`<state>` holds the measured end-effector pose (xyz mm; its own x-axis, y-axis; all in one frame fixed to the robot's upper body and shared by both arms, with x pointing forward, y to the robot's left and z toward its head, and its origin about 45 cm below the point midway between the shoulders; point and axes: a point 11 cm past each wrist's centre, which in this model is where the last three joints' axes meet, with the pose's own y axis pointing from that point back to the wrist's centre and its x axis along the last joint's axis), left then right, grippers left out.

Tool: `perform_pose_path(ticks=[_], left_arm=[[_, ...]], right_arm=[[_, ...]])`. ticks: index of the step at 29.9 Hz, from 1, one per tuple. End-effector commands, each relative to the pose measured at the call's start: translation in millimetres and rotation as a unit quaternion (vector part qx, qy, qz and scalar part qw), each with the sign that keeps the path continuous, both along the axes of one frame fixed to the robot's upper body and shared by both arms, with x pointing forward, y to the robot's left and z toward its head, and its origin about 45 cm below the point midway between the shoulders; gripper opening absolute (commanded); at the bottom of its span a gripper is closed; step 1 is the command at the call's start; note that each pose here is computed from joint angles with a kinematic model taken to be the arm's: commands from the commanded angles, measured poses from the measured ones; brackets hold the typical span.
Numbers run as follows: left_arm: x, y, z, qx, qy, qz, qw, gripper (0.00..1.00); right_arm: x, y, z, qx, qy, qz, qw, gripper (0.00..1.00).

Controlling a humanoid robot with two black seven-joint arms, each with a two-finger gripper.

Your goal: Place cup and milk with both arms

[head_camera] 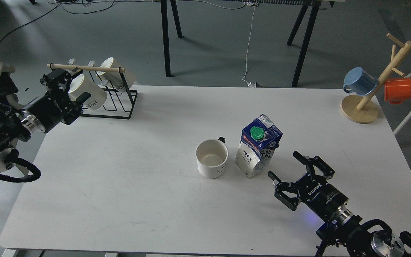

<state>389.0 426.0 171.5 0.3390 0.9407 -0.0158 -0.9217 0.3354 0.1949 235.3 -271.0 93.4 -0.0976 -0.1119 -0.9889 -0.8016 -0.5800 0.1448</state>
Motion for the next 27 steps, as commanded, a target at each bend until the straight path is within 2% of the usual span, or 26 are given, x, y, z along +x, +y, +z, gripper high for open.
perform_pose_path(ticks=[1, 3, 7, 13, 19, 27], left_arm=[[0, -1, 0, -0.001, 0.000, 0.000, 1.000, 0.86], [0, -1, -1, -0.001, 0.000, -0.001, 1.000, 0.86], [0, -2, -1, -0.003, 0.000, -0.001, 1.000, 0.86], [-1, -3, -2, -0.005, 0.001, -0.001, 1.000, 0.86], [-4, -1, -5, -0.005, 0.005, 0.001, 1.000, 0.86], [-4, 0, -4, -0.008, 0.003, 0.003, 1.000, 0.87]], right_arm=[[-18, -41, 12, -0.030, -0.002, -0.026, 0.999, 0.99], [-15, -68, 20, -0.058, -0.008, -0.042, 0.997, 0.99], [7, -130, 48, -0.098, -0.047, -0.114, 0.988, 0.99], [78, -197, 104, -0.156, -0.113, -0.176, 0.966, 0.99], [111, -194, 110, -0.164, -0.117, -0.173, 0.964, 0.99], [120, -179, 93, -0.137, -0.106, -0.182, 0.968, 0.99]])
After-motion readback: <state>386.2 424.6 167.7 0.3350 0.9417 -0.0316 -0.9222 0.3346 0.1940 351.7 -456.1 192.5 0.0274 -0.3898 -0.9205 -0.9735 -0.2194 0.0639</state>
